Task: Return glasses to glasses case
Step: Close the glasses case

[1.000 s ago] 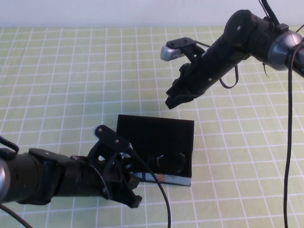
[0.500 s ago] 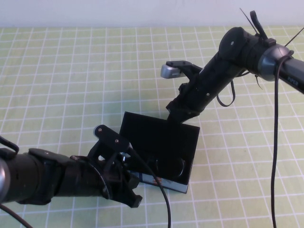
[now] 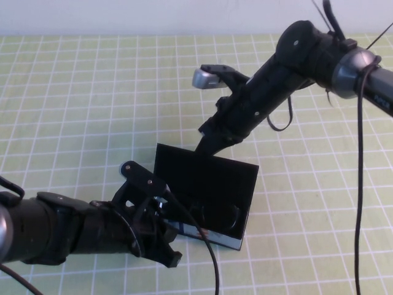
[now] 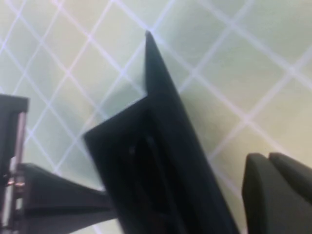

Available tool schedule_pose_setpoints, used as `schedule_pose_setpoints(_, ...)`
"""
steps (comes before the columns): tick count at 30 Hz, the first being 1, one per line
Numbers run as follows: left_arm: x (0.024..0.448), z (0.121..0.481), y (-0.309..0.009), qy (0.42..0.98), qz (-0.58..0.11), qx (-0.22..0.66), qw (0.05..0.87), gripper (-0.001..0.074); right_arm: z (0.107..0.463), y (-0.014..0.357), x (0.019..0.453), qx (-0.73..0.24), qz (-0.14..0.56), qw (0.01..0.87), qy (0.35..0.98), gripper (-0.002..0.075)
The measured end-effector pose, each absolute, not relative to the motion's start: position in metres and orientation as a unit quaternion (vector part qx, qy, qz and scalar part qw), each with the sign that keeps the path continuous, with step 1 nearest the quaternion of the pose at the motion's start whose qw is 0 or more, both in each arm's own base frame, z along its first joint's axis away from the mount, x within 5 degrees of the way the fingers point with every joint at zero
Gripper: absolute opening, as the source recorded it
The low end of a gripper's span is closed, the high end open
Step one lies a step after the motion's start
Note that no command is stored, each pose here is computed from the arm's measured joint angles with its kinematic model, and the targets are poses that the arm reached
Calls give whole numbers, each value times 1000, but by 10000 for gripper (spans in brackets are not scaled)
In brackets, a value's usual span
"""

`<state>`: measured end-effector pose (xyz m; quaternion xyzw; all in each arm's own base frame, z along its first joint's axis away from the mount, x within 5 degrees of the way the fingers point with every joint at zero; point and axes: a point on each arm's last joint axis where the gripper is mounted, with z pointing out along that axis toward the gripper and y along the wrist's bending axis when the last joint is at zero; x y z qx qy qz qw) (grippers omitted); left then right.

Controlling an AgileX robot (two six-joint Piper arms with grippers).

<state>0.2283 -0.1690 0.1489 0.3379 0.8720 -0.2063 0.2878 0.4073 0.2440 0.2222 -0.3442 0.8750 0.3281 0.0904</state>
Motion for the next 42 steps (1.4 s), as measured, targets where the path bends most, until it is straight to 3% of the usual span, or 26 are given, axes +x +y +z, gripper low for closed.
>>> schedule_pose_setpoints(11,224,153,-172,860,-229,355,286,-4,223,277,362,-386,318,50,864,-18)
schedule_pose_setpoints(15,209,176,-176,808,-269,432,296,-4,232,272,356,-392,307,53,866,-18)
schedule_pose_setpoints(19,191,193,-171,759,-267,524,278,-4,229,269,352,-389,304,44,869,-18)
schedule_pose_setpoints(34,165,235,-129,819,-136,513,216,-4,193,265,345,-375,295,-11,879,-18)
schedule_pose_setpoints(42,162,271,-106,838,-35,524,145,-4,197,265,347,-378,295,-7,877,-18)
